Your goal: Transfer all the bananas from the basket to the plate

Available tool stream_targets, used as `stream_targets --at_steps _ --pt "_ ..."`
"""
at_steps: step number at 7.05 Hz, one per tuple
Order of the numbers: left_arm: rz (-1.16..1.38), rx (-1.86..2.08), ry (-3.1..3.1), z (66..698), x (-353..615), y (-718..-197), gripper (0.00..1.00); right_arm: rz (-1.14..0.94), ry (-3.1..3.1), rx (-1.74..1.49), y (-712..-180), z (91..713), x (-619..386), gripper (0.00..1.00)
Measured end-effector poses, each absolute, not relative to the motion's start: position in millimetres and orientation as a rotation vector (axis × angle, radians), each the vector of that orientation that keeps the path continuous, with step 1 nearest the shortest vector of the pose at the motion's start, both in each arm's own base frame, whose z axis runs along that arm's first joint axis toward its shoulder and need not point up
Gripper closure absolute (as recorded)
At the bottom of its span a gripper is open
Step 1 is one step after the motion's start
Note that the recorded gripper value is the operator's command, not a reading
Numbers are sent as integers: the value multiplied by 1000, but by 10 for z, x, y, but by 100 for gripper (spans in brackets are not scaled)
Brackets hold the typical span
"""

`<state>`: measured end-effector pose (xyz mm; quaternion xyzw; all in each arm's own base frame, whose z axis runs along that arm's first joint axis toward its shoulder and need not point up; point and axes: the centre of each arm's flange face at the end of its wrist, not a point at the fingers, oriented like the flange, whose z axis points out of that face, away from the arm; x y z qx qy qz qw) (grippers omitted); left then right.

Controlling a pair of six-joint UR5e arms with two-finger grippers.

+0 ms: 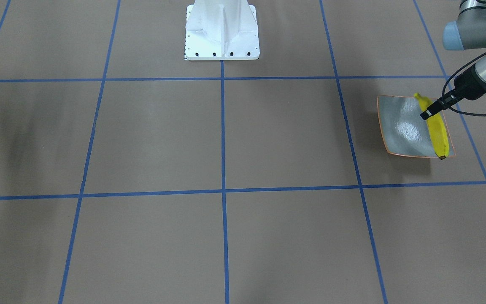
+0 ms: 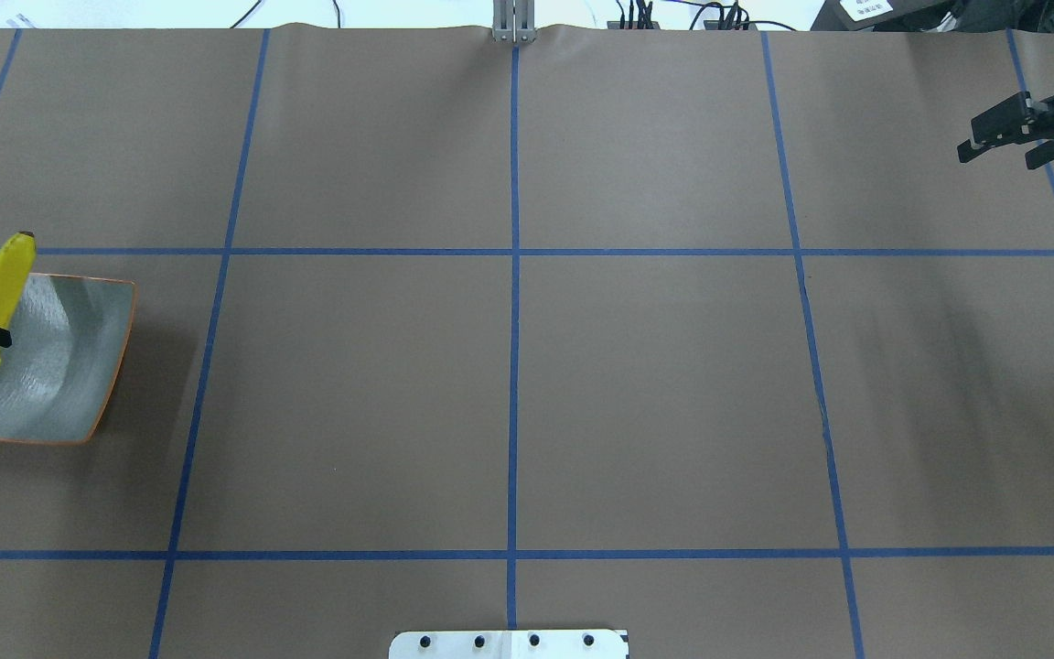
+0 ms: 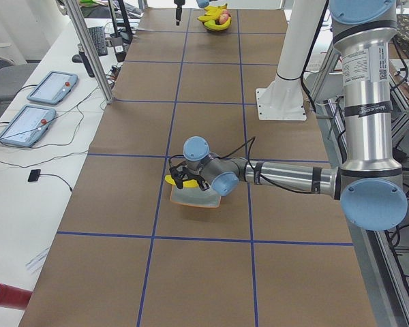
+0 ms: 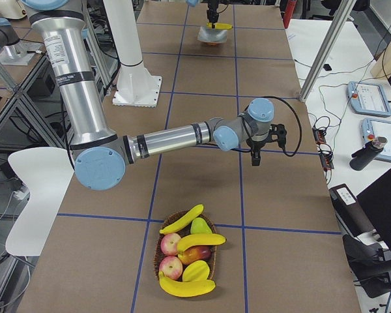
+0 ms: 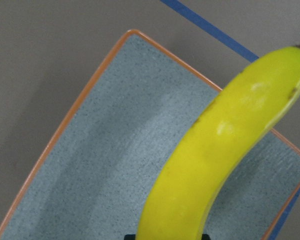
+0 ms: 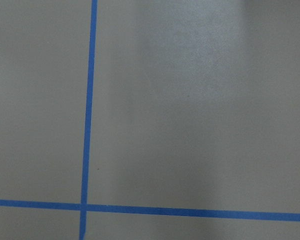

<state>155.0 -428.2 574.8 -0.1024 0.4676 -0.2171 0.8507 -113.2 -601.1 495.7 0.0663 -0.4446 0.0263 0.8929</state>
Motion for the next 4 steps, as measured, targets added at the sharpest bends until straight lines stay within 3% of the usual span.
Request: stream_targets --at_steps 4 --pt "-448 -174 999 5666 1482 -4215 0 38 -901 154 -6038 5184 -874 0"
